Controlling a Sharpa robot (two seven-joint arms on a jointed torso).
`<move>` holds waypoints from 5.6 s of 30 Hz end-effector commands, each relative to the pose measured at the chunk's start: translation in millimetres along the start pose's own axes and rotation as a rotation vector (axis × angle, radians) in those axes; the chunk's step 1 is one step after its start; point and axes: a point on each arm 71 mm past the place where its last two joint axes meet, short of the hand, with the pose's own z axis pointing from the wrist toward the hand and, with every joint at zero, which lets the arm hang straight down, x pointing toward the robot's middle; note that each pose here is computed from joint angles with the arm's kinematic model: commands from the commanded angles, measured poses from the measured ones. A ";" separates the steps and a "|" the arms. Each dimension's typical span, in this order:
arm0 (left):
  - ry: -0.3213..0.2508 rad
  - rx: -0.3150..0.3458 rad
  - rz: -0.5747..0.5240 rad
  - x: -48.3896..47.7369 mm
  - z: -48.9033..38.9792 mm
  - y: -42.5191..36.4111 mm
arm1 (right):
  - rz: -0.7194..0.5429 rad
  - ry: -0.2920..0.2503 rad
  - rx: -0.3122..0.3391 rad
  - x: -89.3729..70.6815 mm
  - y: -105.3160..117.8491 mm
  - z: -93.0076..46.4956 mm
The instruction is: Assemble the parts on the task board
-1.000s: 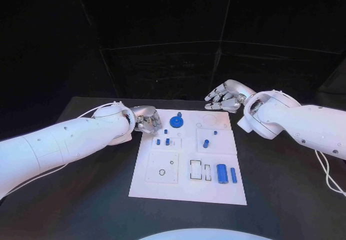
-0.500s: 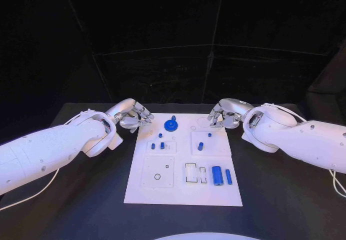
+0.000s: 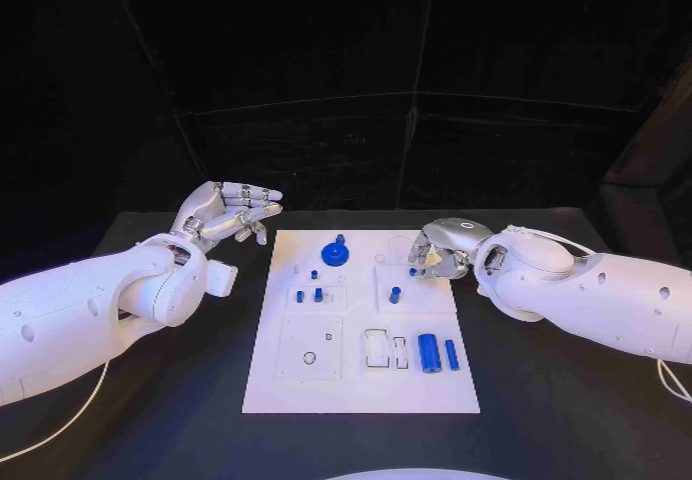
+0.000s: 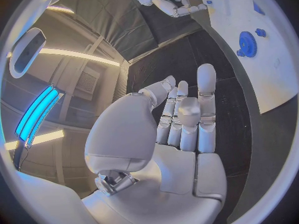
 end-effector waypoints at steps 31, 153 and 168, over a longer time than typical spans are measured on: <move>-0.069 0.011 -0.134 0.8 -4.1 -3.4 | -0.045 0.085 0.007 16.3 4.0 12.3; -0.027 -0.007 -0.158 16.5 3.3 -2.1 | 0.134 0.013 -0.357 73.5 156.0 6.7; -0.028 -0.008 -0.157 15.4 3.7 -1.5 | 0.143 -0.014 -0.359 71.3 155.5 5.7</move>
